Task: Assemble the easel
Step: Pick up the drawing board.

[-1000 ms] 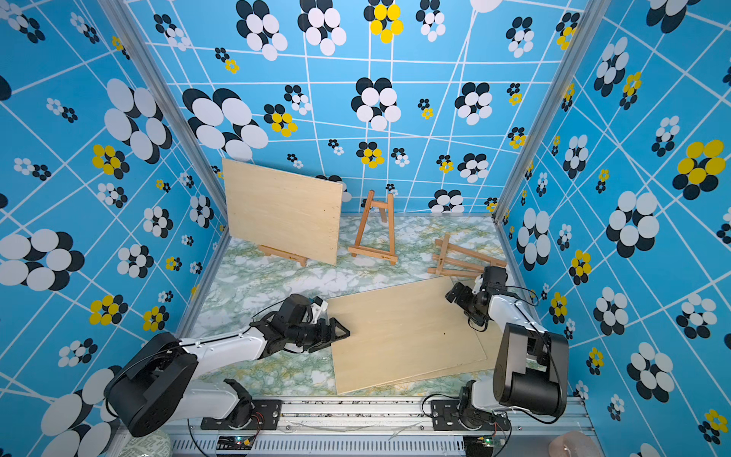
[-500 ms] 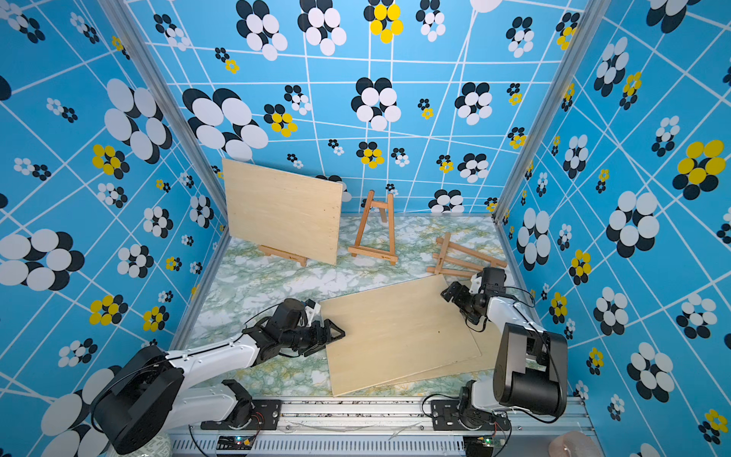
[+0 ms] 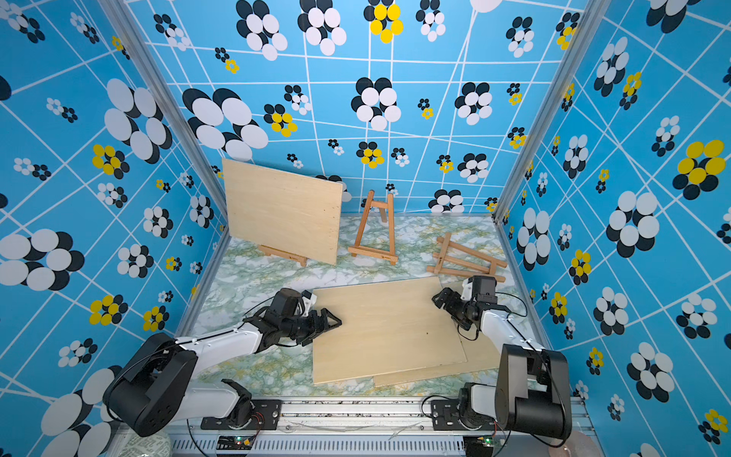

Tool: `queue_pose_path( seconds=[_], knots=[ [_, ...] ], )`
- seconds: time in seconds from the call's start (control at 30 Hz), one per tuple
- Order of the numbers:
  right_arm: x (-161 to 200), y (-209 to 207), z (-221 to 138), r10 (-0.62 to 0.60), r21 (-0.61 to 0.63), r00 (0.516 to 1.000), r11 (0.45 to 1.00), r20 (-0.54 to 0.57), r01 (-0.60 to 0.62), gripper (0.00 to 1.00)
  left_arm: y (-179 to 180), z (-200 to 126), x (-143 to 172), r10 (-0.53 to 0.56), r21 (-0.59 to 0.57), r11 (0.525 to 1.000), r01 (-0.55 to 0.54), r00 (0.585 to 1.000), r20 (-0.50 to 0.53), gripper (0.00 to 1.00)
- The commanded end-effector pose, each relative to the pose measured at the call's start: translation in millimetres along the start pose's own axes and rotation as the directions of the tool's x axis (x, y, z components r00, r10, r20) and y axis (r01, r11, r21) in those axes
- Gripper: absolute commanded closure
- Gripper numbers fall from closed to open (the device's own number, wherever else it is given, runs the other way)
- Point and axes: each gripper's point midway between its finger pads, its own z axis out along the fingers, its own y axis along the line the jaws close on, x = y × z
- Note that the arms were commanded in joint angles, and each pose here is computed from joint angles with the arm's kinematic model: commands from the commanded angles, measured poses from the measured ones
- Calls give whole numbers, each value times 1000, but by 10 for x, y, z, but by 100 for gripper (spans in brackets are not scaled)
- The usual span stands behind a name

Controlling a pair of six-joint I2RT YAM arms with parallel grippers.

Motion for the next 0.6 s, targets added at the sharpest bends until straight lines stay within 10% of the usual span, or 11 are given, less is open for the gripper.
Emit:
queue_pose_path(
  seconds=[0.0,0.57],
  knots=[
    [1307,-207,-75,285,136,837,958,-467,-251,6,-149,-83,19,70,44,997,-68,997,-35,7],
    [1129,-344,3,266,211,869,958,-418,-193,6,242,-253,135,-18,-68,998,14,998,-68,6]
  ],
)
